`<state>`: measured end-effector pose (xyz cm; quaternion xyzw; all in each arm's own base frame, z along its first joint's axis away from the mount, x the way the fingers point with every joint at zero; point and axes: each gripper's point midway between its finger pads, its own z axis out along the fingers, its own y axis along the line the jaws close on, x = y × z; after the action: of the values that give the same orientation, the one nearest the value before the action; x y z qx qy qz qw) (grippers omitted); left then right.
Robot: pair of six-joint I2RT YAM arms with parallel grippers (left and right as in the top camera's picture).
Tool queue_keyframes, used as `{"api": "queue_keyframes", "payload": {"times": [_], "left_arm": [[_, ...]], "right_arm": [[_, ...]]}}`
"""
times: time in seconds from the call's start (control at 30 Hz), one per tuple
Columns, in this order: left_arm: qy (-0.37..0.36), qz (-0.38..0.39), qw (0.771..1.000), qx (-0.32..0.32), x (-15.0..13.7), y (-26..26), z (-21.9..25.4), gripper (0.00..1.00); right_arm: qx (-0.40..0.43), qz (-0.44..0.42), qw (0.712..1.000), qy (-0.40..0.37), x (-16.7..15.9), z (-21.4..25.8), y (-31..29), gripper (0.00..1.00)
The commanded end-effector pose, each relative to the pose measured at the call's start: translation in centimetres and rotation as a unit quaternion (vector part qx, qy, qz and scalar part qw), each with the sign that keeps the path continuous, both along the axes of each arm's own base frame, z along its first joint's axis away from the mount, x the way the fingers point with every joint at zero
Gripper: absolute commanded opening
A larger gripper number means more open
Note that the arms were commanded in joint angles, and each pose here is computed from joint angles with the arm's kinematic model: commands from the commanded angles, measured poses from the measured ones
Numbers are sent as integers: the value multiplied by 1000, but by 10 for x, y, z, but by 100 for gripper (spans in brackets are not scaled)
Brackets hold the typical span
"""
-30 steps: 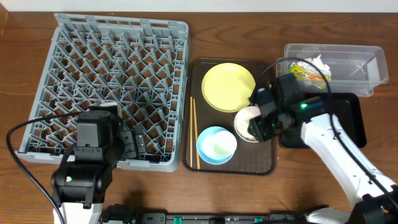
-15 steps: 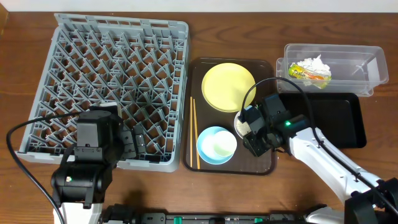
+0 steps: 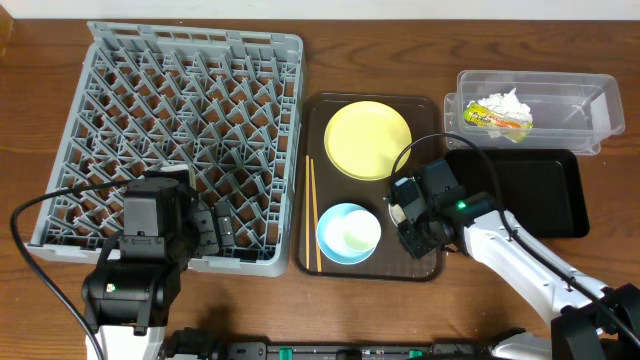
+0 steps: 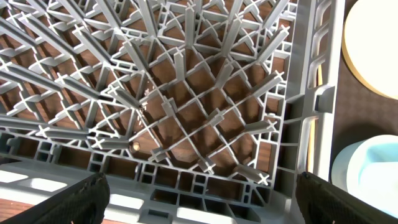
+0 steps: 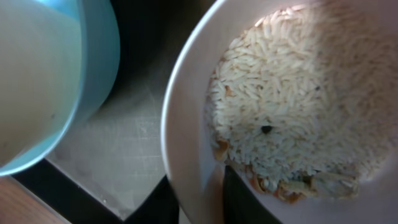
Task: Sort waste into correct bins and load items into the dishwasher
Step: 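Grasp the rim of the white rice bowl with the right gripper, then tip the white bowl over the black tray to dump the rice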
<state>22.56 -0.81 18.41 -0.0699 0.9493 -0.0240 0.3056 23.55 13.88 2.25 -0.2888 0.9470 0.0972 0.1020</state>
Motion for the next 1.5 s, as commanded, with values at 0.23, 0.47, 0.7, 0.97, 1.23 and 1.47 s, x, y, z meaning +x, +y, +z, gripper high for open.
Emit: {"api": "queue_keyframes", "payload": {"times": [0.23,0.47,0.7,0.97,1.23,1.47], "left_arm": [[-9,1,1000,2,2,1,7,96],[-9,1,1000,2,2,1,7,96],[-9,1,1000,2,2,1,7,96],[-9,1,1000,2,2,1,7,96],[-9,1,1000,3,2,1,7,96],[-9,1,1000,2,2,1,8,96]], "right_arm": [[-17,-9,1000,-20,8,-3,-3,7],[-9,-23,999,-31,15,-1,-1,1],[20,-75,996,-54,34,22,8,1],[96,-116,982,-118,60,92,10,1],[169,-227,953,-113,73,121,-38,1],[228,-304,923,-64,78,114,-82,1]]}}
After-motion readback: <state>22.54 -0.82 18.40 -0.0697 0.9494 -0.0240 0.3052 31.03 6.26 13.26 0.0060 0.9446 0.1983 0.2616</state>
